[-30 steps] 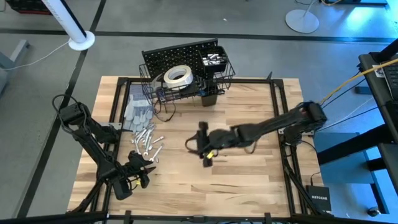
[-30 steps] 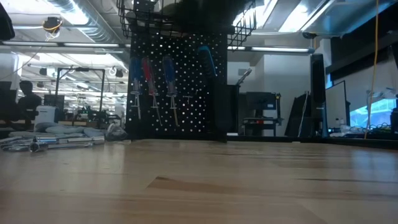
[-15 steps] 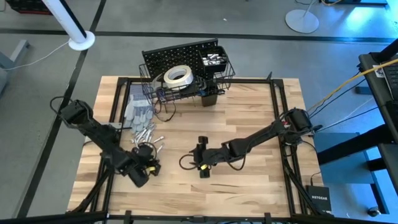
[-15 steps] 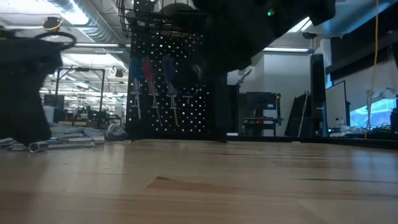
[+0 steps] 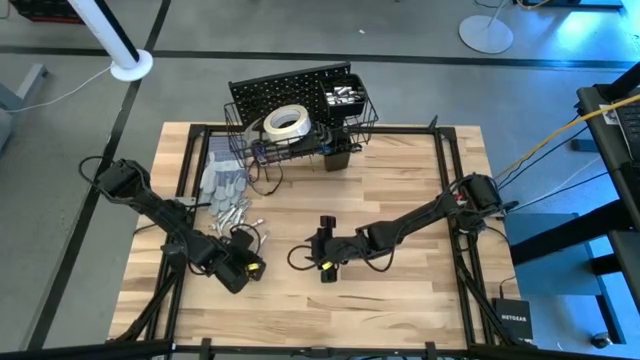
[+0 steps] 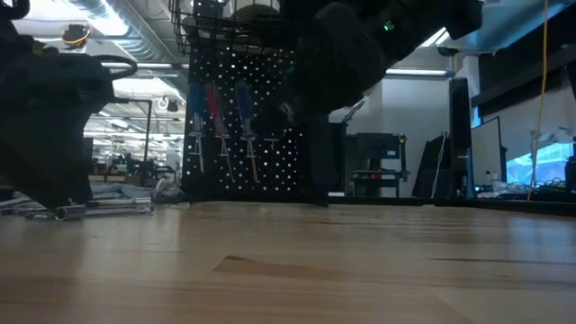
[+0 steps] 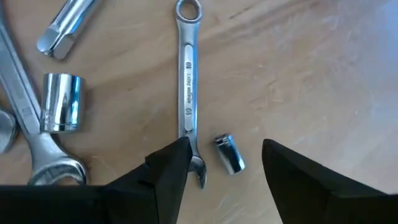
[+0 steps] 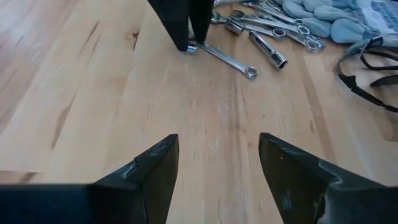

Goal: Hang tools onto peg board
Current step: Put the socket into the top black bin on the pegboard

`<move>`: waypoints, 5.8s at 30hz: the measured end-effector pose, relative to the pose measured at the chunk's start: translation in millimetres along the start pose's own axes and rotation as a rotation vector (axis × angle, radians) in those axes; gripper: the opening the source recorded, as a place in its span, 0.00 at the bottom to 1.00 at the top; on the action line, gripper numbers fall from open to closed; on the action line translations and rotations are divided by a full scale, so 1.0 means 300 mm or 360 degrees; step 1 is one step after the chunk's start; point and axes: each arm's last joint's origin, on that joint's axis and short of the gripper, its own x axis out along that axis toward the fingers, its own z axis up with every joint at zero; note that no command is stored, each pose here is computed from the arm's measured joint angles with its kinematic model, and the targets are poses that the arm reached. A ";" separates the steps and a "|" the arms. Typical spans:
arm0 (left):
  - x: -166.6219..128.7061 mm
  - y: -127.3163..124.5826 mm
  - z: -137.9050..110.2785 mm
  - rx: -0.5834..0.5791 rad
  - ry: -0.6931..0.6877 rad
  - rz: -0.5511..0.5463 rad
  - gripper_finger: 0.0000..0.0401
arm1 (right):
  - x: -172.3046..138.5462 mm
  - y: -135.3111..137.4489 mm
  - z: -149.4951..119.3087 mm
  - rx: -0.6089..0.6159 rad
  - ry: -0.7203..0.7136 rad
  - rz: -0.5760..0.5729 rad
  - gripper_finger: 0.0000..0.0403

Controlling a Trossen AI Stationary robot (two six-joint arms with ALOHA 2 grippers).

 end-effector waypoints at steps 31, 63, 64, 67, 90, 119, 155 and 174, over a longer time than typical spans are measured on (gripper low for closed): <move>-0.026 0.012 0.006 0.0105 0.0044 0.0087 0.49 | -0.001 0.000 -0.002 -0.0007 0.0013 -0.0001 0.56; -0.132 -0.036 0.004 0.0571 -0.0062 -0.0097 0.07 | -0.001 0.000 -0.005 -0.0052 0.0024 -0.0003 0.56; -0.147 -0.041 0.015 0.0562 -0.0123 -0.0131 0.07 | -0.002 0.000 -0.005 -0.0057 0.0024 -0.0002 0.56; -0.201 -0.054 0.047 0.0543 -0.0320 -0.0261 0.06 | -0.002 0.000 -0.004 -0.0066 0.0022 0.0005 0.56; -0.539 -0.108 0.303 0.0533 -0.1279 -0.0893 0.05 | -0.142 -0.054 0.255 -0.0764 -0.1008 -0.0602 0.56; -0.522 -0.160 0.415 0.0521 -0.1346 -0.1169 0.07 | -0.155 -0.108 0.407 -0.1144 -0.1069 -0.0934 0.48; -0.553 0.125 0.363 0.0582 -0.0958 -0.0690 0.36 | -0.229 -0.092 0.421 -0.0901 -0.0835 -0.0876 0.07; -0.328 0.071 0.190 0.1223 0.0052 -0.0249 0.47 | -0.123 -0.030 0.185 -0.0241 0.0039 0.0175 0.41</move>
